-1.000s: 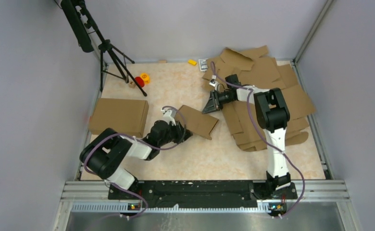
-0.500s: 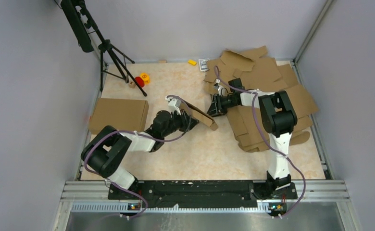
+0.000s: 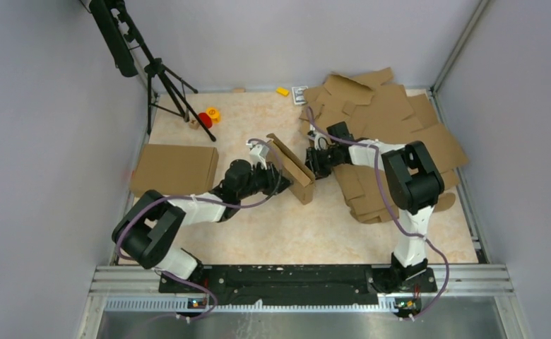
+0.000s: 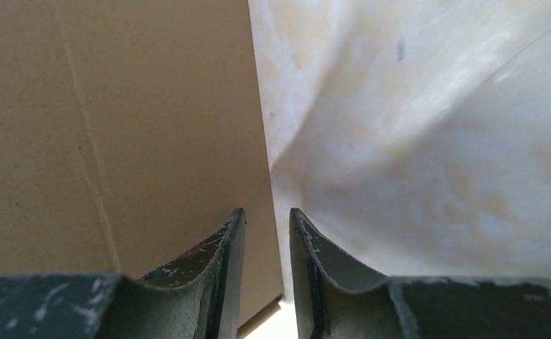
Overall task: Fold the paper box
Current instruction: Close the paper box at the center of the board.
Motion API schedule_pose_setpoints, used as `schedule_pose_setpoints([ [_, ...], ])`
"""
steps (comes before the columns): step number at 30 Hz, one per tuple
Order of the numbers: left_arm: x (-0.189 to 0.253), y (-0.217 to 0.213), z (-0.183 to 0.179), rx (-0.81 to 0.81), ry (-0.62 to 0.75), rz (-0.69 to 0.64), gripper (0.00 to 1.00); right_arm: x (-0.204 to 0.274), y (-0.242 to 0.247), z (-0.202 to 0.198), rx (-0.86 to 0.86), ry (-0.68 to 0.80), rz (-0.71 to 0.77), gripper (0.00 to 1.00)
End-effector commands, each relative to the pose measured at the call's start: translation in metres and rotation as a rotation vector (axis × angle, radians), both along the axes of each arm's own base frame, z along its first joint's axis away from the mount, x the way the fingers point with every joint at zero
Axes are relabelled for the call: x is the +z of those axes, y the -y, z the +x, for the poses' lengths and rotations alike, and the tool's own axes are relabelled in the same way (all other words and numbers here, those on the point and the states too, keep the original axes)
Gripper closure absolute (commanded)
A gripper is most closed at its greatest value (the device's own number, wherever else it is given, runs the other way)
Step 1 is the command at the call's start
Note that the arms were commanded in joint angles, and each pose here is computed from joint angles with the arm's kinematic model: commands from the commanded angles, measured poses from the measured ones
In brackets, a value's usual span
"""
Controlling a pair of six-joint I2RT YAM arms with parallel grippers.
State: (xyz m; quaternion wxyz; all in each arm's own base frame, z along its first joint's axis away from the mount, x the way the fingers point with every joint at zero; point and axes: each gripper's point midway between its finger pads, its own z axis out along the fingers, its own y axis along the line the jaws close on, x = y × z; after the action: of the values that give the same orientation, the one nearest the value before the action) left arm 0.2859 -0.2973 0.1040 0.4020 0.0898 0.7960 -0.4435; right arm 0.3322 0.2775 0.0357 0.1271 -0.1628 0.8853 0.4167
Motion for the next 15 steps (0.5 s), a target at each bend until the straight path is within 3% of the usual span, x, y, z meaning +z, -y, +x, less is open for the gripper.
schedule_pose_setpoints([
  [1, 0.025, 0.001, -0.008, -0.049, 0.048, -0.019, 0.76, 0.021, -0.008, -0.015, -0.004, 0.049, -0.011, 0.72],
  [15, 0.019, -0.02, -0.03, -0.047, -0.011, 0.004, 0.7, 0.032, 0.008, -0.016, -0.07, 0.153, -0.115, 0.72],
])
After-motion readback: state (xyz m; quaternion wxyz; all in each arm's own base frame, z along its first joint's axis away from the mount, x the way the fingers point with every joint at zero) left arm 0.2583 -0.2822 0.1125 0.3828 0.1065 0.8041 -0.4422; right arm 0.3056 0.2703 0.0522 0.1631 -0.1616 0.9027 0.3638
